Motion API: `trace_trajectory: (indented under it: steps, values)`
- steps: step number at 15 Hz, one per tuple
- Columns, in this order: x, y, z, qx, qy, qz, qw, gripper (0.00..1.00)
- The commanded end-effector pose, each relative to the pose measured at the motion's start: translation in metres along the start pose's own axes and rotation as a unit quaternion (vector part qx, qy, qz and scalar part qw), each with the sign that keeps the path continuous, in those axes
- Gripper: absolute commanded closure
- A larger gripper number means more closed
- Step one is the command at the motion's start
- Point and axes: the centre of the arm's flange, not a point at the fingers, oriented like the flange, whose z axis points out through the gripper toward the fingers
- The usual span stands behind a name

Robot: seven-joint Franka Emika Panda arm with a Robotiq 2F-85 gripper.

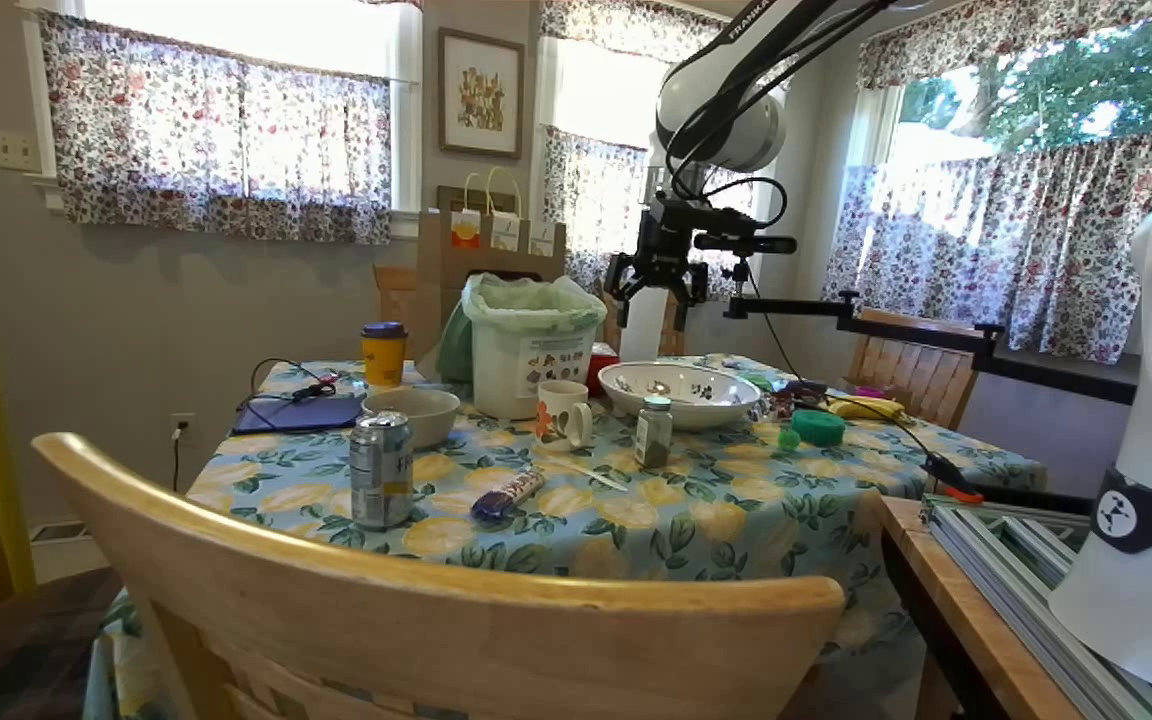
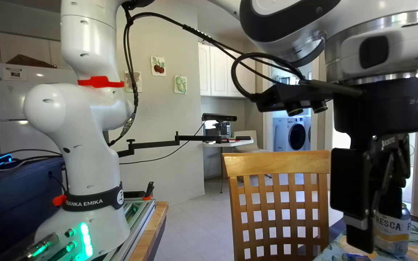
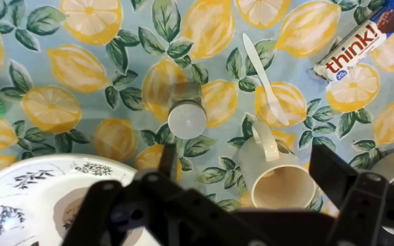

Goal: Push the chair forward

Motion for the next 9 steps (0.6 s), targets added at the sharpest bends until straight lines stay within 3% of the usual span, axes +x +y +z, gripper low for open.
trace_trajectory:
  steps: [1, 5, 9]
  values:
    - [0.0, -0.002, 0.001, -0.003, -0.003, -0.005, 1.0, 0.0]
    - [-0.015, -0.023, 0.0, 0.026, -0.017, -0.035, 0.9989, 0.0]
    - [-0.049, -0.058, -0.006, 0.063, -0.039, -0.1, 0.9922, 0.0]
